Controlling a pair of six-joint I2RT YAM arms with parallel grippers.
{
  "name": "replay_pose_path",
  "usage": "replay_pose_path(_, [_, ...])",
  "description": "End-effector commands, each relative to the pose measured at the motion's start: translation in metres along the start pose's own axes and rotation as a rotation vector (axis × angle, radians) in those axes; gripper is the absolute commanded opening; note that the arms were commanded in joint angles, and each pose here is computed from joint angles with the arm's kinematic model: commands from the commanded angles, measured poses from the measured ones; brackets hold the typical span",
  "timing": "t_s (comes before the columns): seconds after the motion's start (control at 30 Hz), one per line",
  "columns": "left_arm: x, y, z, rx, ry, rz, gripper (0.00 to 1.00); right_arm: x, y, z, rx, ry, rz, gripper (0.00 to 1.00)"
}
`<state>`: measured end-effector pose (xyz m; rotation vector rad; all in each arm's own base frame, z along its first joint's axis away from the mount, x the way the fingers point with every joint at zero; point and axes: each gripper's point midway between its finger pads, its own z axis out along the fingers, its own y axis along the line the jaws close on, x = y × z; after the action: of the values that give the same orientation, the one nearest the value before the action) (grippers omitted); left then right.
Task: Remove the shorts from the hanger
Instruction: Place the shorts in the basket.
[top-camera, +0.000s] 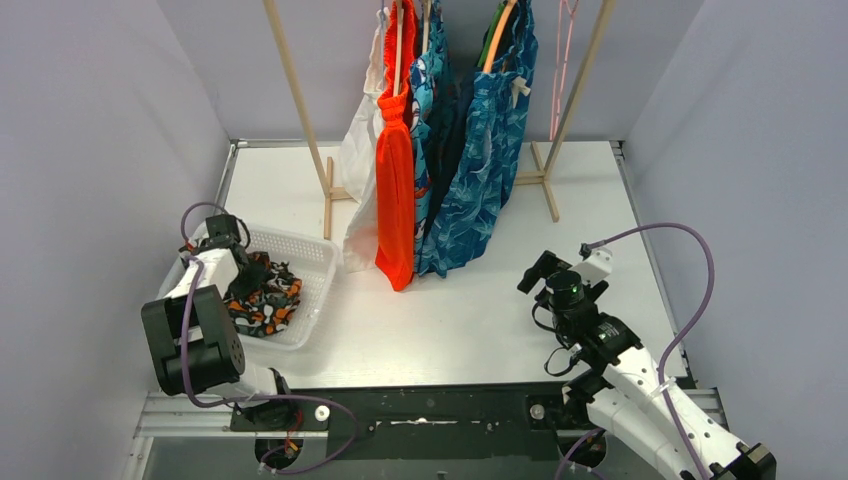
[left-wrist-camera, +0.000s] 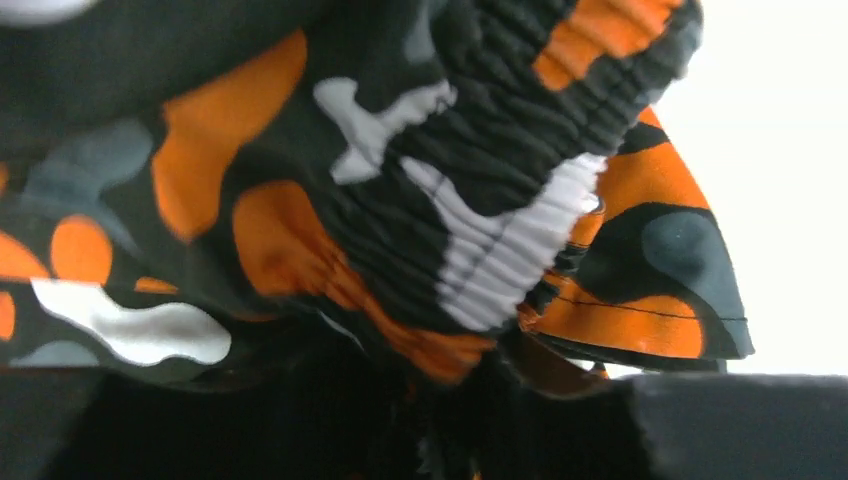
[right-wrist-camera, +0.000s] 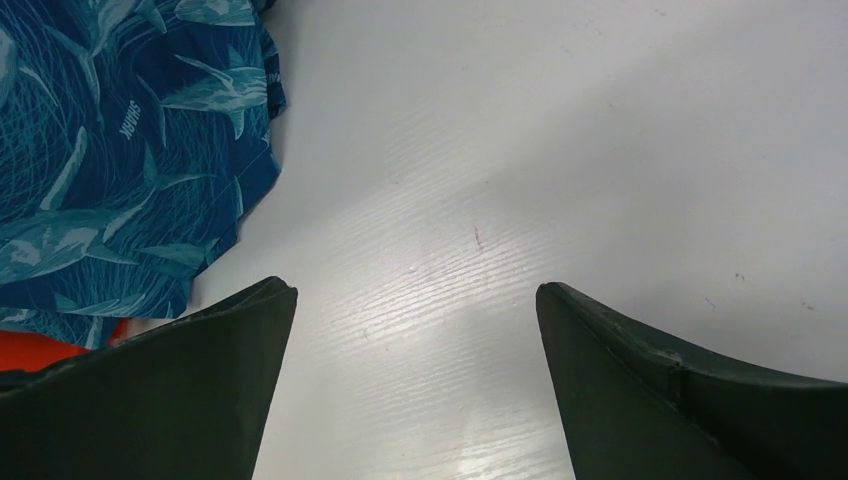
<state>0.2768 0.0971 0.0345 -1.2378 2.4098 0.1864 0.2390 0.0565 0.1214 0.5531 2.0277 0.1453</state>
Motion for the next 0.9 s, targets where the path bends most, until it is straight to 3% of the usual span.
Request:
replay_pose_path(0.0, [0.005, -0.017, 0.008, 0.078, 0.04, -0.042, 0.48, -0.013, 0.001, -0.002, 0.008, -0.04, 0.021, 0.96])
replay_pose_path(0.1, [0.0, -0.019, 0.002, 0.083, 0.03, -0.049, 0.72, -0.013, 0.001, -0.001, 0.009, -0.039, 0.018, 0.96])
replay_pose_path(0.3, [-0.048, -0.03, -0.051, 0.147, -0.119, -0.054, 0.81, -0.012, 0.002, 0.0, 0.011, -0.034, 0.015, 0.96])
replay_pose_path(0.5, [-0.085, -0.037, -0.111, 0.218, -0.253, -0.056, 0.82, -0.008, 0.004, 0.004, 0.006, -0.02, 0.017, 0.96])
replay_pose_path(0.67, [-0.094, -0.051, -0.134, 0.33, -0.304, -0.044, 0.82, -0.006, 0.004, 0.005, 0.007, -0.01, 0.013, 0.96])
replay_pose_path(0.87, [-0.043, -0.082, -0.088, 0.489, -0.089, -0.025, 0.7, -0.007, 0.006, 0.004, 0.001, -0.006, 0.008, 0.96])
